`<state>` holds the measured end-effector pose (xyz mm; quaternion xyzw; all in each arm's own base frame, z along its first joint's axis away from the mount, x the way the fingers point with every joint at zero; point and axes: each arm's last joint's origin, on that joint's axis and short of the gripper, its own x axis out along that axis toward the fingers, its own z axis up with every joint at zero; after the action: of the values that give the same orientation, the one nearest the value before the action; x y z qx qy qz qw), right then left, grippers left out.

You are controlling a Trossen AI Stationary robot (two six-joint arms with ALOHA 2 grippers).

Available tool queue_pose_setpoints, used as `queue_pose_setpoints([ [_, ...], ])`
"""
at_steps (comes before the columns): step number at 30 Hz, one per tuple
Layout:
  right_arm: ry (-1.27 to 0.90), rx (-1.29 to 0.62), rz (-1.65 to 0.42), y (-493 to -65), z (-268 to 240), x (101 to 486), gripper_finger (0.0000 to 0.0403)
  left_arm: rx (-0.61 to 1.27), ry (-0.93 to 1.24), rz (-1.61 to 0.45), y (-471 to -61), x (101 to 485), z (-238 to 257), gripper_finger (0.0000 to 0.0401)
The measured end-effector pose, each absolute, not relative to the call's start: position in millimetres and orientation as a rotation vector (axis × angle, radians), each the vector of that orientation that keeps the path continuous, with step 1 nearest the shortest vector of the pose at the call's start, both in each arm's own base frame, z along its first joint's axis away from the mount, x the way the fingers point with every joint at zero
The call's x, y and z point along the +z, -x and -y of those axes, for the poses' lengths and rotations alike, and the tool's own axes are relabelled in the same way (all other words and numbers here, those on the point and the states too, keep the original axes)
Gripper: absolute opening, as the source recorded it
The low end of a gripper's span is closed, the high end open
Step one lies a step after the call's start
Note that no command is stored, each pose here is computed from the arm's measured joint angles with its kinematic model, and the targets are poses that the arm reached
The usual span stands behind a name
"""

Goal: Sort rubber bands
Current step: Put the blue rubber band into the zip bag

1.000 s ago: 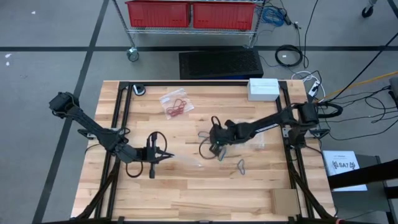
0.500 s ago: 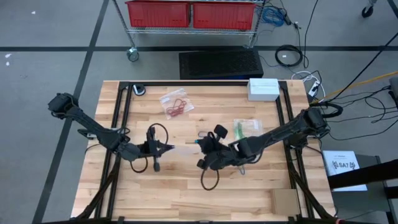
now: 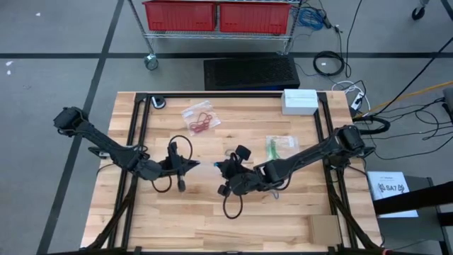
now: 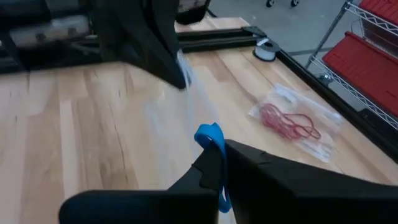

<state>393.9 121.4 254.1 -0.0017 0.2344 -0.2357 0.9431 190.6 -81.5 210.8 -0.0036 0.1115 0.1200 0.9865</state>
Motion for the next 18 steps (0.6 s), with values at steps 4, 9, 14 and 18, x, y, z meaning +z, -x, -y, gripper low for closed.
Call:
queue_pose_setpoints([
  [4,0.004,-0.484,-0.472,-396,-120,252,0.0000,0.241,0.008,-0.224,-191,211,82,0.0000],
  [9,-0.015,-0.463,-0.504,-403,-113,243,0.0000,0.237,0.009,-0.223,-191,211,82,0.0000],
  [14,-0.049,-0.435,-0.530,-408,-107,236,0.0000,0.237,0.010,-0.223,-191,211,82,0.0000],
  [18,-0.067,-0.422,-0.535,-409,-103,236,0.0006,0.236,0.010,-0.223,-191,211,82,0.0000],
])
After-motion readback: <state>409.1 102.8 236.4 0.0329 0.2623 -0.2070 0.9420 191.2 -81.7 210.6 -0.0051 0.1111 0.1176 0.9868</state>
